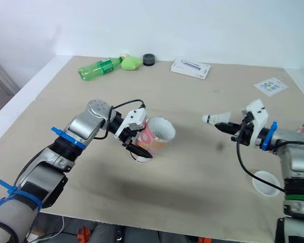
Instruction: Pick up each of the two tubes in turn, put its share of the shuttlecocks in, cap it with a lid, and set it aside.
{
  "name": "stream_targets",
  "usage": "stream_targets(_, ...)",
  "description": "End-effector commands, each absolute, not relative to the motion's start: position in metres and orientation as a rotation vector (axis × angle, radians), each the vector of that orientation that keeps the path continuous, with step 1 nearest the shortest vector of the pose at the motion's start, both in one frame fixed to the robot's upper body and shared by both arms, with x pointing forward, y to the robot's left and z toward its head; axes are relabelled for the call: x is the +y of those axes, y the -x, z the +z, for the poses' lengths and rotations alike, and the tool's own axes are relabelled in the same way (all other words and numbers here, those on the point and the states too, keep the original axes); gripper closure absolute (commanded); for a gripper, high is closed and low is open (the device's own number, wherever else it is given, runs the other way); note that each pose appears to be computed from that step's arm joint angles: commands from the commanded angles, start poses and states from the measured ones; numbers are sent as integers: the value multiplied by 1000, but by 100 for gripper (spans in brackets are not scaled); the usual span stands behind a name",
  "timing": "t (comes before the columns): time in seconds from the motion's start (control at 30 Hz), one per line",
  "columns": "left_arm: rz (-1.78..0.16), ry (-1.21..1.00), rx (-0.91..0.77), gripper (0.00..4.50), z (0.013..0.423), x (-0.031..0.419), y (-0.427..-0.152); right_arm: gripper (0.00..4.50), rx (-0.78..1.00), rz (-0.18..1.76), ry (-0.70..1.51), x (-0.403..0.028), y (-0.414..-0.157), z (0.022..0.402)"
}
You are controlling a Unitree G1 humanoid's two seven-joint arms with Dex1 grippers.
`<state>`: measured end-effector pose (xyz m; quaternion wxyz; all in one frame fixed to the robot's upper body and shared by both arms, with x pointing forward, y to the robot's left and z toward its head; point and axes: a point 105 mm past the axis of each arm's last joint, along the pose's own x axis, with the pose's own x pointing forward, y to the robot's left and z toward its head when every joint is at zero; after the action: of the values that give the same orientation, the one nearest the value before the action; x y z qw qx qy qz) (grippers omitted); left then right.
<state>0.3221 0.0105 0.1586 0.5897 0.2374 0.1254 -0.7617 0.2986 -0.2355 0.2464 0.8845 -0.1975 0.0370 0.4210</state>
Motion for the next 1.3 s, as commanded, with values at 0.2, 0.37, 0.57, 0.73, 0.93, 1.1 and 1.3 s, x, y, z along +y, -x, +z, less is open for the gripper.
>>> stream_targets(0.2, -1776, -575, 279, 118, 161, 10, -322, 442, 53, 1186, 825, -165, -252, 271)
stream_targets(0.37, -1779, -575, 275, 118, 161, 9, -322, 442, 42, 1281, 900, -151, -249, 270)
stream_targets(0.57, -1774, -572, 275, 118, 161, 9, -323, 442, 38, 1342, 987, -134, -257, 262)
stream_targets(0.73, -1775, -569, 271, 118, 162, 8, -323, 301, 34, 1384, 1024, -118, -262, 260)
stream_targets(0.93, -1772, -565, 268, 118, 162, 8, -323, 92, 46, 1444, 990, -122, -247, 265)
stream_targets(1.1, -1770, -561, 267, 118, 162, 8, -324, 92, 4, 1401, 814, -143, -238, 294)
stream_targets(1.3, -1775, -562, 271, 118, 161, 7, -324, 254, -7, 1376, 690, -146, -248, 302)
